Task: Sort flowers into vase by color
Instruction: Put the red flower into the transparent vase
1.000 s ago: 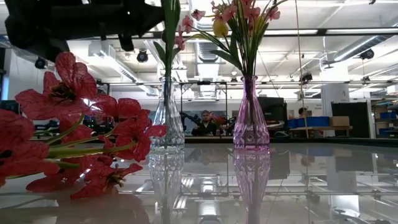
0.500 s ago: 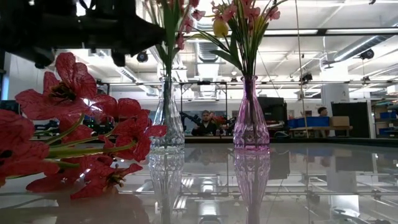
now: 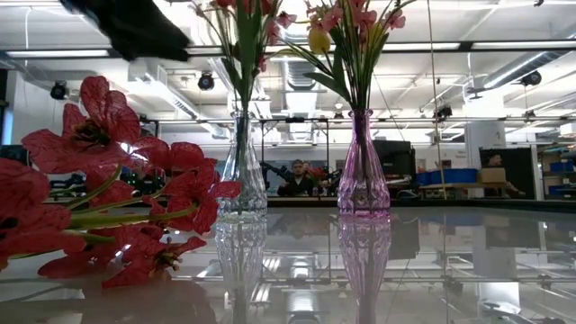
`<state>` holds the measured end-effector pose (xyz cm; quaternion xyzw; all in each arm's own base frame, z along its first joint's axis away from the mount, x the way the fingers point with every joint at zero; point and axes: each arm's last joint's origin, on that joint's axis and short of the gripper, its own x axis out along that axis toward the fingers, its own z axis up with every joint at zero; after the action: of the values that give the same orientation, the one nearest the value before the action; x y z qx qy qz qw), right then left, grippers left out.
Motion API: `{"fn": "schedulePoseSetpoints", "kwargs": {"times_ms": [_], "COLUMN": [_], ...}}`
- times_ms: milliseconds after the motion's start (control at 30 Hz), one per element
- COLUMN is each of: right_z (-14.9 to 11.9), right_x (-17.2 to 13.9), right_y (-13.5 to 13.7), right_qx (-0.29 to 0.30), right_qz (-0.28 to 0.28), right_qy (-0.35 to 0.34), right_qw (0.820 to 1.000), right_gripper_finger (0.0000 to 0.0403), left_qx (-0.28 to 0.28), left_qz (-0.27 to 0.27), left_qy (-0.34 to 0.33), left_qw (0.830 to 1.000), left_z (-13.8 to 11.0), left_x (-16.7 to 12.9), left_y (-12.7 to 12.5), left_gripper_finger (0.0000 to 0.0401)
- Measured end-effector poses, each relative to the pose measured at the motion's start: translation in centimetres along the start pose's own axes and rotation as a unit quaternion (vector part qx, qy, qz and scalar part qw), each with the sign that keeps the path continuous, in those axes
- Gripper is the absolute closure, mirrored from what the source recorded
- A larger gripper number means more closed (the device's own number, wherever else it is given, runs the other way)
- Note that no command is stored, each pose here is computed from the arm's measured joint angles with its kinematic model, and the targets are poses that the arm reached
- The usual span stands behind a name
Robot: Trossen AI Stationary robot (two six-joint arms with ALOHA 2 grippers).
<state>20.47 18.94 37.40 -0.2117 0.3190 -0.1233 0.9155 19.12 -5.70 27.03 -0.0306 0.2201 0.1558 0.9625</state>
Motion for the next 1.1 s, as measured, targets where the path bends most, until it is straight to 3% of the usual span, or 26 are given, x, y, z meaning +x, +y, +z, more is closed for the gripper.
{"fn": "schedulePoseSetpoints", "kwargs": {"times_ms": [100, 233, 433, 633, 833, 967, 1100], "right_z": [0.0, 0.0, 0.2, 0.2, 0.1, 0.0, -0.1], "right_x": [0.0, 0.0, -0.1, -0.4, -1.2, -1.3, -0.9], "right_y": [0.0, 0.0, -0.5, -1.1, -2.1, -2.1, -0.9], "right_qx": [-0.002, -0.015, -0.030, -0.031, 0.005, 0.029, 0.031], "right_qz": [0.000, 0.000, -0.041, -0.043, -0.011, 0.033, 0.048], "right_qy": [0.000, 0.000, -0.020, -0.027, -0.025, -0.008, 0.005], "right_qw": [1.000, 1.000, 0.999, 0.998, 1.000, 0.999, 0.998], "right_gripper_finger": [0.0193, 0.0193, 0.0193, 0.0193, 0.0185, 0.0167, 0.0157], "left_qx": [-0.002, 0.001, -0.031, -0.019, 0.007, -0.004, -0.002], "left_qz": [-0.040, -0.101, -0.132, -0.125, -0.070, -0.098, -0.111], "left_qy": [0.060, 0.098, 0.206, 0.311, 0.434, 0.493, 0.496], "left_qw": [0.997, 0.990, 0.969, 0.942, 0.898, 0.864, 0.861], "left_z": [1.1, 1.3, -1.7, -4.5, -4.2, -4.9, -6.8], "left_x": [-1.7, -2.7, -1.3, 1.4, 1.6, 1.5, 2.1], "left_y": [-1.8, -6.1, -12.7, -17.4, -19.8, -20.8, -21.2], "left_gripper_finger": [0.0211, 0.0217, 0.0230, 0.0239, 0.0216, 0.0191, 0.0187]}}
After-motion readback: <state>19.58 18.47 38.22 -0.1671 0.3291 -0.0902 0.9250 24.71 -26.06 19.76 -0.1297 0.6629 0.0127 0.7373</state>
